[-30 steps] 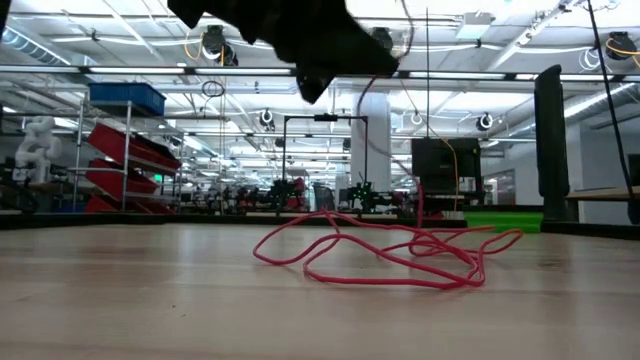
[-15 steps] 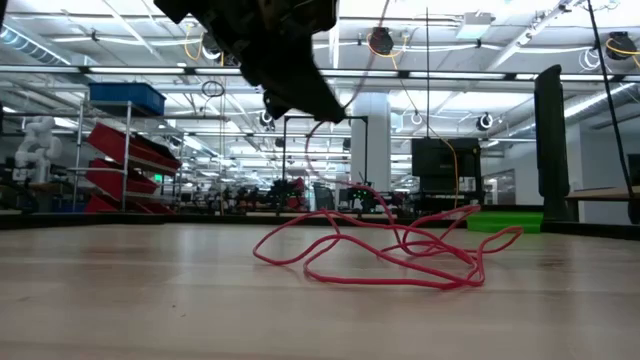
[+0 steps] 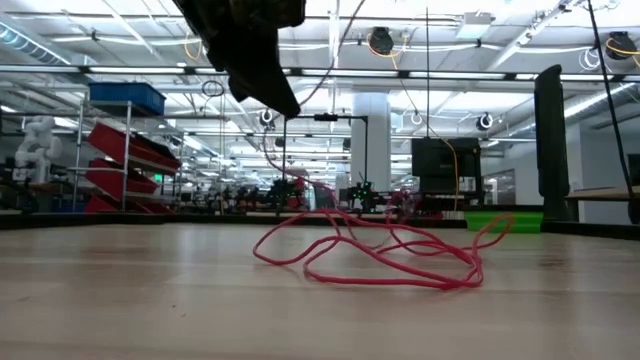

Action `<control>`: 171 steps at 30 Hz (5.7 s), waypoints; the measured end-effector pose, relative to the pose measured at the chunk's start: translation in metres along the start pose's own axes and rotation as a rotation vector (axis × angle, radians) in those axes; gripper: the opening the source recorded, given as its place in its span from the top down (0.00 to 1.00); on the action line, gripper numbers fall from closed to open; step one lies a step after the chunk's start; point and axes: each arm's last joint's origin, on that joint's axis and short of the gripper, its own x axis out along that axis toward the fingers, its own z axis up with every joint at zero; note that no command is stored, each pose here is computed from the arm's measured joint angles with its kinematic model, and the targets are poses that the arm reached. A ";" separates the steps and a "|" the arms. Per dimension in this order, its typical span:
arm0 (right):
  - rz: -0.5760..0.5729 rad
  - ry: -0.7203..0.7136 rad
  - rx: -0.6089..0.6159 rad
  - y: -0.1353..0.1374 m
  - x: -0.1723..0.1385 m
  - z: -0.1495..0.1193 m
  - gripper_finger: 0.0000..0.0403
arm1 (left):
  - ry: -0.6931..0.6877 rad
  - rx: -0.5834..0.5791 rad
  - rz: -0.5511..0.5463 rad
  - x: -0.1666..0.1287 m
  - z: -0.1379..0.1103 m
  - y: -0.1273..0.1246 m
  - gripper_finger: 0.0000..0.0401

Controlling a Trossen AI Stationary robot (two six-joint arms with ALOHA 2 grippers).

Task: Coil cords
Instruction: Uncoil the red wire from the spool

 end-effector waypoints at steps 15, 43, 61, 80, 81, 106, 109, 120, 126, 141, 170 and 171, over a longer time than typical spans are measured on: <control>-0.001 0.012 -0.006 0.000 0.000 -0.001 1.00 | -0.103 0.027 -0.100 -0.022 0.004 -0.028 0.73; -0.009 0.012 -0.007 -0.001 0.000 -0.001 1.00 | -0.520 0.114 -0.145 -0.013 0.034 -0.054 0.70; -0.010 0.012 -0.010 -0.001 0.000 -0.001 1.00 | -0.657 0.160 -0.332 0.002 0.043 -0.065 0.62; -0.013 0.011 -0.007 -0.001 0.000 -0.001 1.00 | -0.676 0.132 -0.264 0.018 0.041 -0.066 0.50; -0.020 0.011 -0.008 -0.001 0.000 -0.001 1.00 | -0.682 0.132 -0.265 0.019 0.041 -0.066 0.50; -0.030 0.012 -0.010 -0.001 0.000 -0.001 1.00 | -0.679 0.118 -0.251 0.037 0.044 -0.063 0.50; -0.029 0.012 -0.009 -0.001 0.000 -0.001 1.00 | -0.679 0.118 -0.251 0.037 0.044 -0.063 0.50; -0.030 0.014 -0.012 -0.001 0.000 -0.002 1.00 | -0.669 0.137 -0.305 0.037 0.044 -0.064 0.54; -0.030 0.013 -0.012 -0.001 0.000 -0.002 1.00 | -0.668 0.122 -0.309 0.036 0.044 -0.064 0.54; -0.030 0.013 -0.012 -0.001 0.000 -0.002 1.00 | -0.667 0.110 -0.310 0.036 0.044 -0.064 0.55; -0.030 0.013 -0.012 -0.001 0.000 -0.002 1.00 | -0.596 0.091 -0.234 0.034 0.052 -0.068 0.66; -0.029 0.013 -0.012 -0.001 0.000 -0.002 1.00 | -0.598 0.104 -0.230 0.034 0.052 -0.068 0.68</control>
